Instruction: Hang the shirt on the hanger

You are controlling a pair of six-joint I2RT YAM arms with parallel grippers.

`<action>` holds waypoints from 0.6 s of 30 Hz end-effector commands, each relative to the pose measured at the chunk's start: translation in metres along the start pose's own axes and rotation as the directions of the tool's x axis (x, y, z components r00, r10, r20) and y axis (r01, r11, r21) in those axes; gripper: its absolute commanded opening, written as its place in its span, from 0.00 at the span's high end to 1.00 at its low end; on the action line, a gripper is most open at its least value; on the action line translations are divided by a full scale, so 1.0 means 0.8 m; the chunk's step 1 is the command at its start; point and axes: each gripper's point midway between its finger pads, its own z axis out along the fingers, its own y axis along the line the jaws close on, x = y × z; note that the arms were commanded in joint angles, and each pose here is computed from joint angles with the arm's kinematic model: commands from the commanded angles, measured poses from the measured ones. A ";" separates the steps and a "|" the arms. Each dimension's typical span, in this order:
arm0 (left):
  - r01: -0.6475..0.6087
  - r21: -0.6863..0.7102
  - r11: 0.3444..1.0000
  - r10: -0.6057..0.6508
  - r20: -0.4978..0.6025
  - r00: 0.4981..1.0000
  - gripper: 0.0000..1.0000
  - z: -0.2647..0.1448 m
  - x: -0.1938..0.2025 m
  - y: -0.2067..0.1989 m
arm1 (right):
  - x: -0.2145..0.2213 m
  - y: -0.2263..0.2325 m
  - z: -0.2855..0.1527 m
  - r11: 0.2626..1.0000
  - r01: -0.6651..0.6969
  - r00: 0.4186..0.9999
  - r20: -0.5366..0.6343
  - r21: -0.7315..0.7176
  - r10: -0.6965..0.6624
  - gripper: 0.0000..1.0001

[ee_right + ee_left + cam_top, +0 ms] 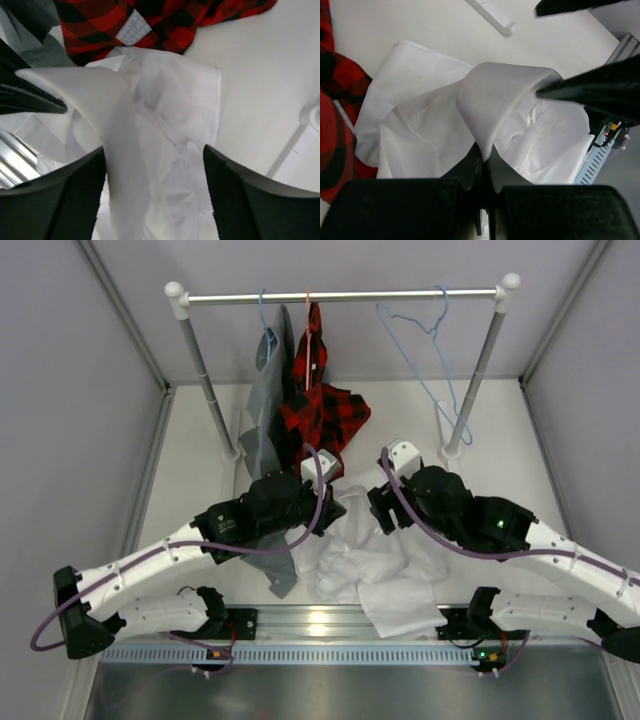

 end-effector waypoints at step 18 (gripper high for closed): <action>0.221 -0.112 0.969 -0.227 -0.045 0.973 1.00 -0.023 0.029 0.014 | -0.164 -0.258 -0.056 0.917 -0.144 0.986 0.137 0.372 0.099 0.06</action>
